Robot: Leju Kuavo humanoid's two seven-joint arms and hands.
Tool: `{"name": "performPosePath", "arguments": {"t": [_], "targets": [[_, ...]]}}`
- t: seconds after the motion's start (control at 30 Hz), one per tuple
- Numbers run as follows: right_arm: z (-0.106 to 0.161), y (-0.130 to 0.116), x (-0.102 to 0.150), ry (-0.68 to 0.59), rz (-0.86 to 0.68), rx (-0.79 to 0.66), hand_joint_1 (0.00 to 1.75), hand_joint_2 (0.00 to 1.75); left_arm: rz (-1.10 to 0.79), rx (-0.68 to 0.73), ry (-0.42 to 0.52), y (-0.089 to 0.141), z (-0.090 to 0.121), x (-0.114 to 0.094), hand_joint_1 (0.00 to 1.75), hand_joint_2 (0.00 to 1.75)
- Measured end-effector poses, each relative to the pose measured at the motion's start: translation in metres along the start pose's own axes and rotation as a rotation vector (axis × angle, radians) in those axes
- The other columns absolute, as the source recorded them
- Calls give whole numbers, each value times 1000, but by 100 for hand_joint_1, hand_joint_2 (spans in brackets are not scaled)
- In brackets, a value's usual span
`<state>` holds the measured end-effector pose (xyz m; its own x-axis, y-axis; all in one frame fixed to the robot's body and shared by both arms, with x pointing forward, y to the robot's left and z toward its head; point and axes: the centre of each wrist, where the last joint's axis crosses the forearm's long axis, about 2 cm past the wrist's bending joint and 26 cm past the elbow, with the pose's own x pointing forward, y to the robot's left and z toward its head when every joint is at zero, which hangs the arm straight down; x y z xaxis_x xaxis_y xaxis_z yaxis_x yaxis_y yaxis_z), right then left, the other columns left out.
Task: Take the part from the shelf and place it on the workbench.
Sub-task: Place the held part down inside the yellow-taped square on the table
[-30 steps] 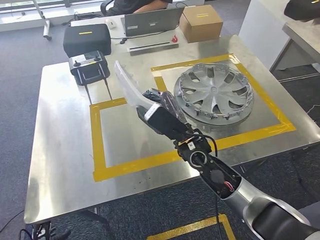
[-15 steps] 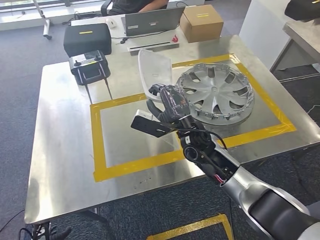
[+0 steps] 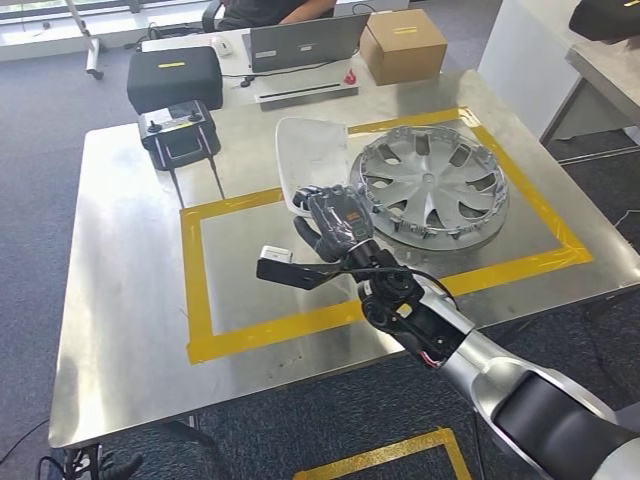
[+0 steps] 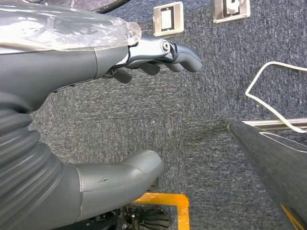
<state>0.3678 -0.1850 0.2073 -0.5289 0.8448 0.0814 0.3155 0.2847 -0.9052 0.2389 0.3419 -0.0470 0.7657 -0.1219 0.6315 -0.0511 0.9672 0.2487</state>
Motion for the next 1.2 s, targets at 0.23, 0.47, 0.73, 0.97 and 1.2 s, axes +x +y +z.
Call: {"name": "performPosePath", "arguments": {"t": [0.23,0.47,0.73,0.97,1.2], "targets": [[13,18,9,-43,-1,86,175,175,5,12,-21,0,0,0,0,175],[24,31,15,-65,-12,135,175,175,8,14,-28,1,0,0,0,175],[38,44,25,-110,-36,195,175,175,8,12,-26,2,0,-1,0,175],[48,54,42,-148,-65,227,0,0,8,18,-23,2,0,-3,0,175],[44,58,55,-175,-93,208,0,0,9,-2,-23,0,1,-3,0,44]]}}
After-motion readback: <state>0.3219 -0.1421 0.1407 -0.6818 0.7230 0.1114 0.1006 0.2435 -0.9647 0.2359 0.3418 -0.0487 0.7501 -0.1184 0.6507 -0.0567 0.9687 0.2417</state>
